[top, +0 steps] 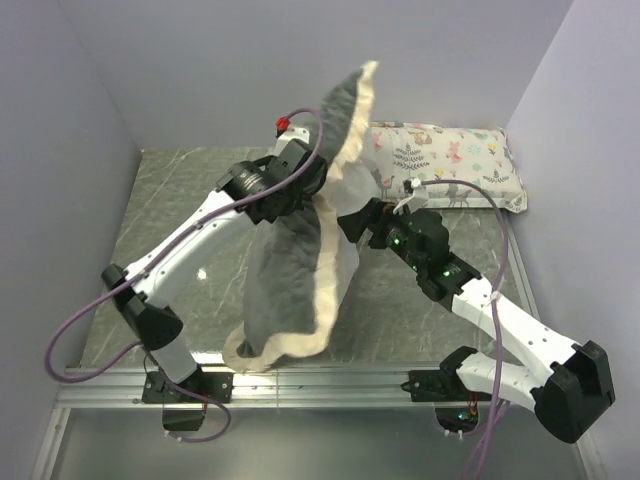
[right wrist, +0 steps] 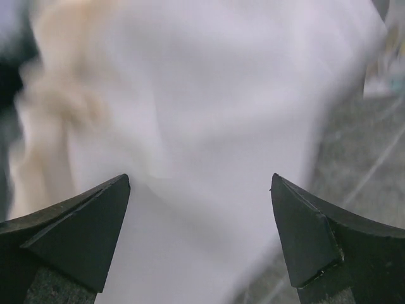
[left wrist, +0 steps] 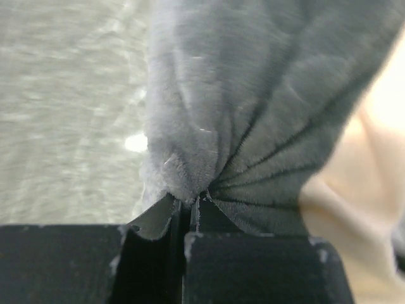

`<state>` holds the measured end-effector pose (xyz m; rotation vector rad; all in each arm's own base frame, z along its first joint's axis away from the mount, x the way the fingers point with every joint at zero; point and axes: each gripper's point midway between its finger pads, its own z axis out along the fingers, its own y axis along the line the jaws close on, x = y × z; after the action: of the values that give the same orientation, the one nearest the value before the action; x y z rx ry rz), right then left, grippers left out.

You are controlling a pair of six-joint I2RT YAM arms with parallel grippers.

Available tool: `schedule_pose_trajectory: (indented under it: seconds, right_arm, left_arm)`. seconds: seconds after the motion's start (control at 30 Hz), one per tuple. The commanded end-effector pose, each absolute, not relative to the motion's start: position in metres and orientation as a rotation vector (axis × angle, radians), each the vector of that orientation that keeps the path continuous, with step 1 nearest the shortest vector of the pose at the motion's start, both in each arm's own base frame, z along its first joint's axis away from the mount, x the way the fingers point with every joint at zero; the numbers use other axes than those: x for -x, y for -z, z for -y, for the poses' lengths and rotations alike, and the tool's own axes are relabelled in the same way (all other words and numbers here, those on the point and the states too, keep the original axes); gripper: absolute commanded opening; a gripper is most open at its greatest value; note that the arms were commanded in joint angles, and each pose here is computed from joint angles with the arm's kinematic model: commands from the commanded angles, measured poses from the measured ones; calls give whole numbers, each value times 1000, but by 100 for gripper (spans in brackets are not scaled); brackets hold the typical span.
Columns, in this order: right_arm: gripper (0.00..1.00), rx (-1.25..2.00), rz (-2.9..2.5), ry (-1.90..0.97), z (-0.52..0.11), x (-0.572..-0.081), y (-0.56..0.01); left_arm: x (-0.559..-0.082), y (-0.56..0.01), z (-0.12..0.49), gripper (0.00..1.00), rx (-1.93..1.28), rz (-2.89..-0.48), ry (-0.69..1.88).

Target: Remove the pillowcase from the pillow

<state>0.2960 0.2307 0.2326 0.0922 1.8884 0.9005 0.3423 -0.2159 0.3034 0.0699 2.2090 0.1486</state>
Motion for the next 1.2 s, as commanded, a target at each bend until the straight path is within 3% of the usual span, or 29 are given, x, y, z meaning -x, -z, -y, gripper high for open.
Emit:
schedule_pose_trajectory:
  seconds: [0.0, 0.3, 1.0, 1.17]
  right_arm:
    - [99, -94, -1744, -847, -225, -312, -285]
    - [100, -121, -1719, -771, -223, -336, -280]
    - [96, 238, -1568, -1016, -256, -281, -193]
    - [90, 306, -1592, -1070, -278, -282, -185]
  left_arm:
    - [-316, -353, 197, 0, -56, -2111, 33]
    - [-317, -322, 194, 0, -118, -2155, 320]
    - [-322, -329, 198, 0, -163, -2170, 365]
    - [-327, -333, 199, 0, -153, -2160, 355]
